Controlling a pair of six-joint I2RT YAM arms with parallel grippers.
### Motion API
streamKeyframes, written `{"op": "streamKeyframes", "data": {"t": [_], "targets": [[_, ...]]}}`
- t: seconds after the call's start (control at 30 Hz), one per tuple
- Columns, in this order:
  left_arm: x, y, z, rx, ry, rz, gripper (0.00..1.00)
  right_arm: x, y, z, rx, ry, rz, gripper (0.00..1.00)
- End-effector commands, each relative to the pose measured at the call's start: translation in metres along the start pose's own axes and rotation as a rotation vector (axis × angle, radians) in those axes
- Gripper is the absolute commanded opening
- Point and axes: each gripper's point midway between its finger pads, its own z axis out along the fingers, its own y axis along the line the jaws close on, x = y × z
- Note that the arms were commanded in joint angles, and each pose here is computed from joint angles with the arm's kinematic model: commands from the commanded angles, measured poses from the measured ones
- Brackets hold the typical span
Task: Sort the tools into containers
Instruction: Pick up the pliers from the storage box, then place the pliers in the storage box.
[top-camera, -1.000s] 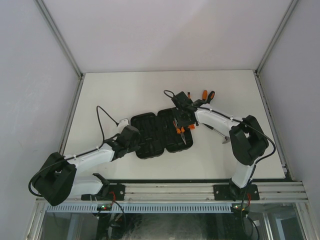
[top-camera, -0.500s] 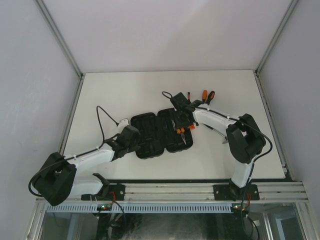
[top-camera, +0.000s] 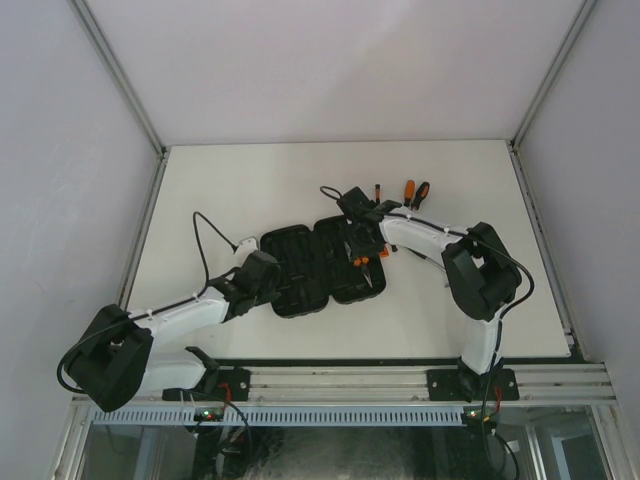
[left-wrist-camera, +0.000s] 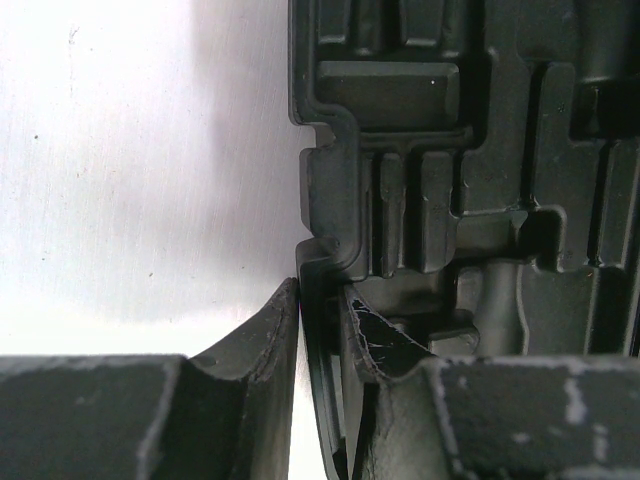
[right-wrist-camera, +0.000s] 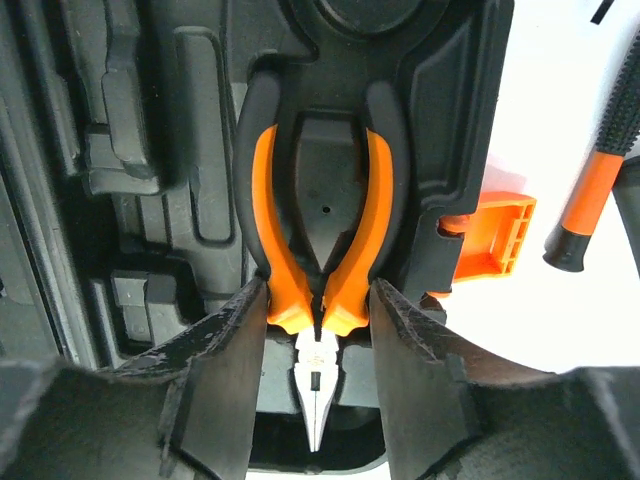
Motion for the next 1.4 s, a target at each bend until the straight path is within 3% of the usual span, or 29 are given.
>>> {"op": "streamKeyframes", "data": {"t": [0.0,0.13,0.3,0.67,1.37], "targets": [[0.0,-0.002,-0.001,0.012,-0.003,0.004,0.25,-0.004,-0.003,0.013,0.034,-0.004,-0.012,0.4],[0.001,-0.002,0.0,0.01,-0.002,0.005,0.25,-0.008,-0.003,0.005,0.031,-0.024,-0.011,0.28],[0.001,-0.002,0.0,0.009,-0.002,0.004,0.25,-0.026,0.004,-0.022,-0.019,-0.101,-0.002,0.22],[0.002,-0.001,0.0,0.007,-0.001,0.0,0.25,-0.034,0.003,-0.048,-0.029,-0.124,0.009,0.2],[0.002,-0.001,0.0,0.008,0.0,0.002,0.25,-0.012,0.005,-0.015,-0.023,-0.012,0.036,0.2]]}}
